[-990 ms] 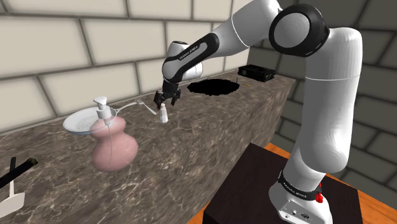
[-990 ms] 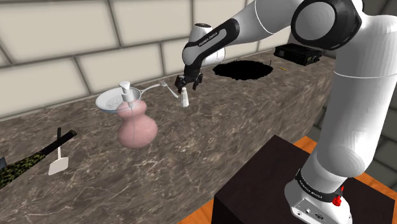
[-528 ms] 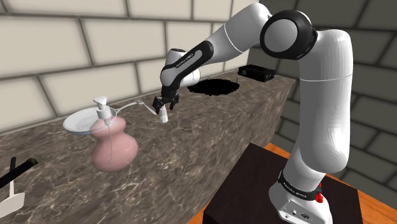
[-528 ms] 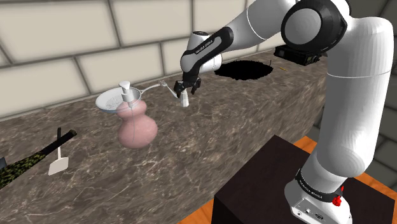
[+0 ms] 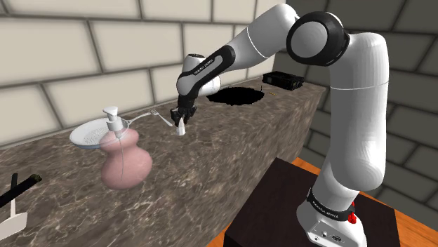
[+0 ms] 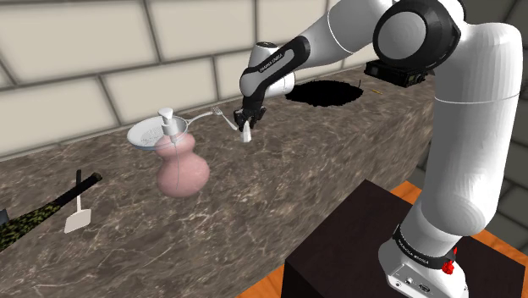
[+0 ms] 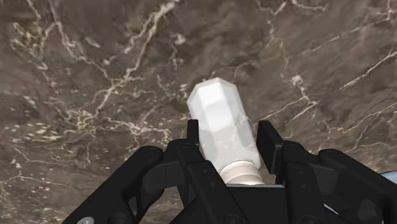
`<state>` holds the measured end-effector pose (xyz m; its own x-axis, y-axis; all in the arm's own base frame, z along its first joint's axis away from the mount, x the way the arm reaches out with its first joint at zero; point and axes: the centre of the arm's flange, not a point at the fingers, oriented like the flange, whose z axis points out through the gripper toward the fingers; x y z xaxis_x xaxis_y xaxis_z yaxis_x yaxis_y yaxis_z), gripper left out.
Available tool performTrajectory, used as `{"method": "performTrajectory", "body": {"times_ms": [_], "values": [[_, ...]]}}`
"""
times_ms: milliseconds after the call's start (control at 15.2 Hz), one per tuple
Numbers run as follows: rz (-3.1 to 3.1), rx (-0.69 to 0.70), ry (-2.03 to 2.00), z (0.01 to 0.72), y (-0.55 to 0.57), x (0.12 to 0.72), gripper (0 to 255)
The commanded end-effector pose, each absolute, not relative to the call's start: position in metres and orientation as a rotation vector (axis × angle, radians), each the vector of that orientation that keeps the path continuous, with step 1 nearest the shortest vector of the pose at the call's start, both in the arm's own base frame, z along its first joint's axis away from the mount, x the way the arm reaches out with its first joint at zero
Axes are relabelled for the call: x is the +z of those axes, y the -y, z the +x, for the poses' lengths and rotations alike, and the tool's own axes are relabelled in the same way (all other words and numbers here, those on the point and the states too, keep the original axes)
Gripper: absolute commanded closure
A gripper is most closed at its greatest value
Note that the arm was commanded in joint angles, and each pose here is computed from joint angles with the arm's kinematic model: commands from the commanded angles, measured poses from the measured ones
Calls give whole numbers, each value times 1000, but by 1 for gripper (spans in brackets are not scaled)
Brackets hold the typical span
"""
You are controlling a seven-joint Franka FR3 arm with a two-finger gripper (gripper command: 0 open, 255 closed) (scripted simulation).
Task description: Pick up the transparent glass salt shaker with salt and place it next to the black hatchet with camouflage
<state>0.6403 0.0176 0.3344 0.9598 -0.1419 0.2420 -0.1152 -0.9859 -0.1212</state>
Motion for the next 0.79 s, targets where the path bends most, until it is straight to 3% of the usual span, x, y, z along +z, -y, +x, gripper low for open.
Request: {"method": "performTrajectory", "body": {"times_ms": [0, 726], "values": [[-3005, -382, -198, 640, -18, 334, 255], [-3005, -382, -198, 640, -18, 355, 255]]}}
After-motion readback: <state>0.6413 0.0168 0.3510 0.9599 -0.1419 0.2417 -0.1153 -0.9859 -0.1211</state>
